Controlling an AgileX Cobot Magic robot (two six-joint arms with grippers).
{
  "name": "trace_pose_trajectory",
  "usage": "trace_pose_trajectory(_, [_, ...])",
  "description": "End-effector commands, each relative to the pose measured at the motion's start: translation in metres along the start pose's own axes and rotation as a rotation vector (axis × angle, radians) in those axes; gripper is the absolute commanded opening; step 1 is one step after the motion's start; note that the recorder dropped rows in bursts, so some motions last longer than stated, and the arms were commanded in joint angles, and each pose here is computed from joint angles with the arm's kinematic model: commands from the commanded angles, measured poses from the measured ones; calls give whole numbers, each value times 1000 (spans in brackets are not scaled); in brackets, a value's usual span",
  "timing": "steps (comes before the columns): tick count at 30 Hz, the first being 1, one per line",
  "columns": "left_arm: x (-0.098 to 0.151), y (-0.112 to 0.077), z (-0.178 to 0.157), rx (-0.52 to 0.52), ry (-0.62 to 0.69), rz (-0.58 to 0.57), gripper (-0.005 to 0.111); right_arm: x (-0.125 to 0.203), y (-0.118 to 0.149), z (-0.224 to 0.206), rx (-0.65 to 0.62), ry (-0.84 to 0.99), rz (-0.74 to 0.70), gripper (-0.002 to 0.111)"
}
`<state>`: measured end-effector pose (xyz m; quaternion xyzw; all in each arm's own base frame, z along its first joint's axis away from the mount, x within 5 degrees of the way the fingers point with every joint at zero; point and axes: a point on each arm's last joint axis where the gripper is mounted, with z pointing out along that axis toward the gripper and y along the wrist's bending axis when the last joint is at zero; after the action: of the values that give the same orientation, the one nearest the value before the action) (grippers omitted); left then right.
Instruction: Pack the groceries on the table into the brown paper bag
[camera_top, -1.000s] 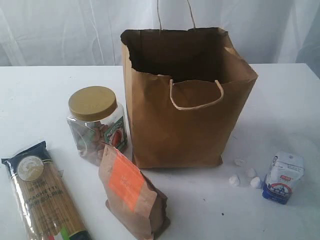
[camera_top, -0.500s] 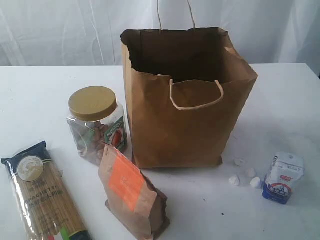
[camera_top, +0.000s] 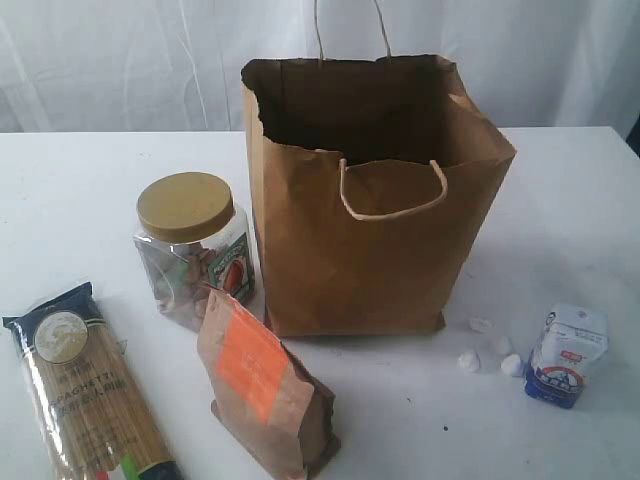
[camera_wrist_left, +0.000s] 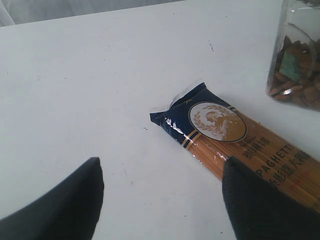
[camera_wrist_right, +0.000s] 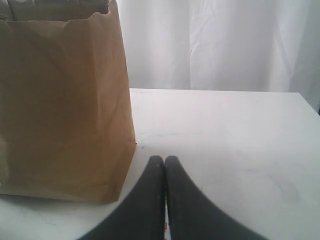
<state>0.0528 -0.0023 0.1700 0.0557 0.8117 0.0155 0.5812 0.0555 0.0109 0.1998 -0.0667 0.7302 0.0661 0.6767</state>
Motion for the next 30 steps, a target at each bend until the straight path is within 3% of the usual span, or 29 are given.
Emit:
trace_pose_trajectory(1, [1,-1,0,8,-5,1,70,2,-1,0,11,6,6,0])
trace_pose_trajectory(14, [-1,-1,0,8,-26,-9,70,2,-1,0,11,8,6,0])
trace_pose_trajectory(15, [-3,-2,0,25,-43,-84,70,2,-1,0,11,8,6,0])
trace_pose_trajectory(18, [-9,-10,-1,134,-73,-552,70,2,-1,0,11,8,6,0])
trace_pose_trajectory(19, [-9,-11,-1,160,-70,-644,70,2,-1,0,11,8,6,0])
trace_pose_trajectory(25, [-14,-14,-2,220,-88,-828,70,2,-1,0,11,8,6,0])
trace_pose_trajectory(30, [-17,-13,-3,218,-123,-851,70,2,-1,0,11,8,6,0])
